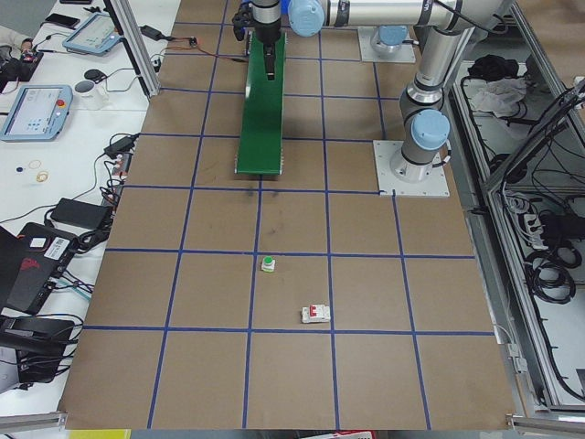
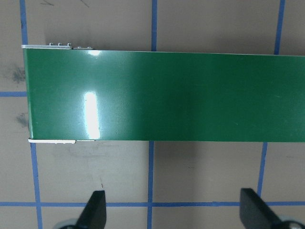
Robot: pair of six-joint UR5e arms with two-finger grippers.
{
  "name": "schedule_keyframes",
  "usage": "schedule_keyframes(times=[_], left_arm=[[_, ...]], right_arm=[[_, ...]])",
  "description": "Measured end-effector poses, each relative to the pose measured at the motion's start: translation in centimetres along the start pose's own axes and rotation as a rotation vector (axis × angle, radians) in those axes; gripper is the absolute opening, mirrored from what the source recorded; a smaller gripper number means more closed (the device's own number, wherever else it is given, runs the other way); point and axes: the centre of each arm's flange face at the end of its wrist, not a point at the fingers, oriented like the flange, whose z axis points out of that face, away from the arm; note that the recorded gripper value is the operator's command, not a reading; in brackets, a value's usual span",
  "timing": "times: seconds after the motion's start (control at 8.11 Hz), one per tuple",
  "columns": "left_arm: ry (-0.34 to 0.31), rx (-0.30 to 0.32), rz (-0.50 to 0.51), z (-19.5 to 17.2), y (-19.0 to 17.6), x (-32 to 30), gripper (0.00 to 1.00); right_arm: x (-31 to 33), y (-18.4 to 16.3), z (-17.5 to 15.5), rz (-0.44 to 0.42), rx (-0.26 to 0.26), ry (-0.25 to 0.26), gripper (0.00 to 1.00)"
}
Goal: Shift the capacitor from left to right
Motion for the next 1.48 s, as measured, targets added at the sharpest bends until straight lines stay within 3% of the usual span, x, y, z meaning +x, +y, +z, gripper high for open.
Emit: schedule_keyframes(times=[0.62, 1.48], left_arm=[[0.0, 0.001, 0.0, 0.0, 0.0, 0.0, 0.99], [0.0, 0.001, 0.0, 0.0, 0.0, 0.0, 1.0]], right_arm=[[-8.1, 1.8, 0.3, -0.014, -0.014, -0.03, 1.0], [-9.0, 2.2, 0.4, -0.034, -0.02, -0.03, 1.0]])
